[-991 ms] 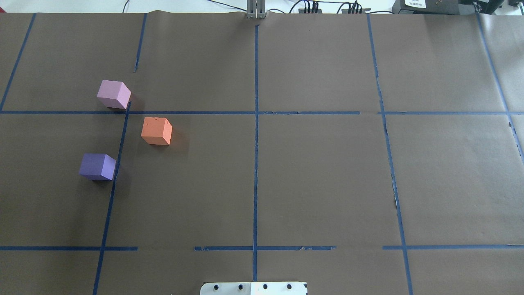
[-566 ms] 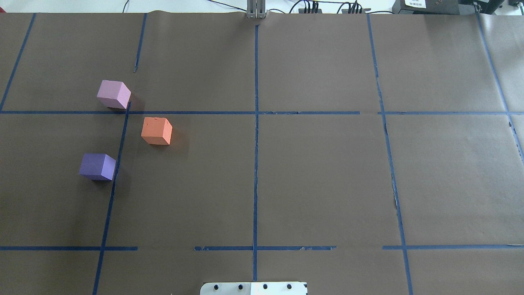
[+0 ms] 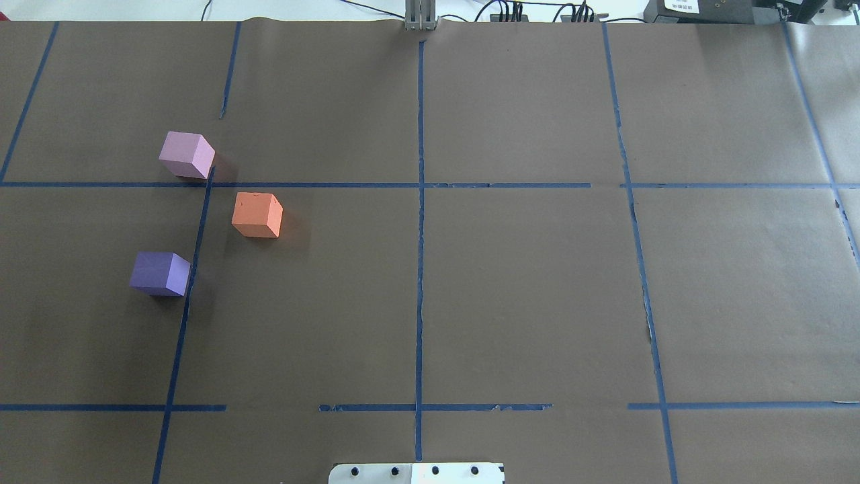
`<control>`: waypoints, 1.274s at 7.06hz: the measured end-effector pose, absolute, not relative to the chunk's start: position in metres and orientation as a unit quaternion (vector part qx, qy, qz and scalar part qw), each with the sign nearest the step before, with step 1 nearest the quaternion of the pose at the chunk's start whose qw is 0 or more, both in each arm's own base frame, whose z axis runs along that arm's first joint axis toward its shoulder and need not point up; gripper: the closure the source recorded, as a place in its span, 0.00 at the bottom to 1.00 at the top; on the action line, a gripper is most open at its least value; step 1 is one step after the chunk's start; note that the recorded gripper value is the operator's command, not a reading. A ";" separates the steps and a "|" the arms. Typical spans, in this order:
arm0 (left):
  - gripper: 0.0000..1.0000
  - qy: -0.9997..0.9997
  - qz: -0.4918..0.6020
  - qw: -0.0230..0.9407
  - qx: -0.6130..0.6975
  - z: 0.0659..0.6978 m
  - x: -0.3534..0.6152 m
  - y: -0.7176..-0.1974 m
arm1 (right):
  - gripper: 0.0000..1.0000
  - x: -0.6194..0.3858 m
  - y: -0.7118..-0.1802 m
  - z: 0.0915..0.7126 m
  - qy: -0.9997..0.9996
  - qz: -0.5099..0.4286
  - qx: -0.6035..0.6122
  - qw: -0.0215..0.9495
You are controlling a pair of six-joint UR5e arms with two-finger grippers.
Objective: Arrange blocks in a line
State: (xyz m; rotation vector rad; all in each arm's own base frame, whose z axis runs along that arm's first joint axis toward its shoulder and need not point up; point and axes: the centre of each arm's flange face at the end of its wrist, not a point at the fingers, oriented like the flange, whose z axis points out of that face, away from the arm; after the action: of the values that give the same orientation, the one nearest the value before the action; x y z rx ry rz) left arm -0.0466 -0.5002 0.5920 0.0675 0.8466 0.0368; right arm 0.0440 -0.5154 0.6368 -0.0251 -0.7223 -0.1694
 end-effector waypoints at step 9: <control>0.00 0.429 0.080 0.900 -0.025 0.355 0.320 -0.557 | 0.00 0.044 -0.515 0.637 -0.353 -0.083 -0.012 0.932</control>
State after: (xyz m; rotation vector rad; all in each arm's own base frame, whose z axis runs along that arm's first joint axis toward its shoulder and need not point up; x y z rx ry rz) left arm 0.3200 -0.5570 0.3553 -0.0510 0.8875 0.1649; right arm 0.0440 -0.5154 0.6368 -0.0250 -0.7223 -0.1694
